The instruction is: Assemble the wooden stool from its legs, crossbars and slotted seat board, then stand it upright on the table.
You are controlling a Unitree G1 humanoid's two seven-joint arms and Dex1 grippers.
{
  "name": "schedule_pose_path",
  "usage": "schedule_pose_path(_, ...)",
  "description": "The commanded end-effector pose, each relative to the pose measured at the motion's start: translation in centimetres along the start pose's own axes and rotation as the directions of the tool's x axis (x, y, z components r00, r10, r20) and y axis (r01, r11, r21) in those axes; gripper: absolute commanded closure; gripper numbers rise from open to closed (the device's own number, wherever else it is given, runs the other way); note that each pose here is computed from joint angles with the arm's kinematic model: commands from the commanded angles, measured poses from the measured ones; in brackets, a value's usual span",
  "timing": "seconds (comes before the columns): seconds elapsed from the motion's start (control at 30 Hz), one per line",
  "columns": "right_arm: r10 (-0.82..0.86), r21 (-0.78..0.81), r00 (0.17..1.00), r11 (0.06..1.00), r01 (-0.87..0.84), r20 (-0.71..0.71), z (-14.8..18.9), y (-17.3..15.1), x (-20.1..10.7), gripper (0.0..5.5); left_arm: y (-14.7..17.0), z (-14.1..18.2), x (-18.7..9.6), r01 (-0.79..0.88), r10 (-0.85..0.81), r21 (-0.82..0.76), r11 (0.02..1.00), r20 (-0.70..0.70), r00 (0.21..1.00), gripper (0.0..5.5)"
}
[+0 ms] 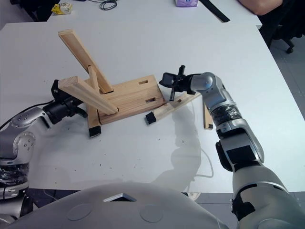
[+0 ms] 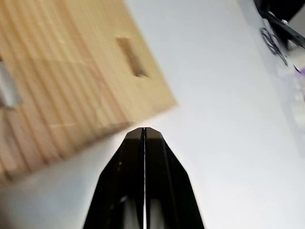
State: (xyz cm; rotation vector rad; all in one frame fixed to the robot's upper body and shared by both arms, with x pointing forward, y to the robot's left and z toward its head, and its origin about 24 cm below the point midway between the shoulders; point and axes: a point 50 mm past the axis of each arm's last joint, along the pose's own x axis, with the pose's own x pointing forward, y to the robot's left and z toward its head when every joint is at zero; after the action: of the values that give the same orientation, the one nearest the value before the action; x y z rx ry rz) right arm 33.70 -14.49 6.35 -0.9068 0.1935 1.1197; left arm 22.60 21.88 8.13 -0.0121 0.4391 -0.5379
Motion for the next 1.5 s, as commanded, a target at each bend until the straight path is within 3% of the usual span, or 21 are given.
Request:
schedule_pose_path(0.03,0.053,-0.047,0.999,0.997,-0.054,-0.012,-0.1,0.5,-0.1,5.48,-0.8,-1.7,0.1,0.016,-0.012,0.033,0.999,-0.118,0.993,5.5)
schedule_pose_path(0.2,0.18,-0.074,0.984,0.981,-0.178,0.01,0.1,1.4,-1.2,5.48,-0.9,-3.1,0.4,0.054,-0.037,0.079,0.995,-0.207,0.978,5.5)
schedule_pose_path(0.47,0.339,-0.008,0.935,0.94,-0.34,0.106,1.3,4.7,-3.3,5.48,0.1,-2.8,0.8,0.071,-0.042,0.13,0.989,-0.214,0.976,5.5)
schedule_pose_path(0.6,0.28,0.009,0.954,0.959,-0.283,0.109,1.7,4.0,-3.8,5.48,0.6,-2.8,0.8,0.07,-0.039,0.139,0.988,-0.214,0.976,5.5)
schedule_pose_path(0.87,0.096,-0.046,0.987,0.995,-0.09,0.13,3.9,-0.8,-2.7,5.48,1.1,-2.8,1.4,0.071,-0.039,0.148,0.986,-0.211,0.977,5.5)
schedule_pose_path(1.13,0.304,-0.193,0.953,0.935,-0.298,-0.002,1.4,3.4,-0.4,5.48,1.2,-2.8,2.3,0.102,-0.064,0.168,0.981,-0.218,0.974,5.5)
schedule_pose_path(1.5,0.454,-0.216,0.885,0.879,-0.426,0.102,3.8,5.9,-3.1,5.48,2.1,-3.2,3.7,0.189,-0.115,0.238,0.953,-0.292,0.95,5.5)
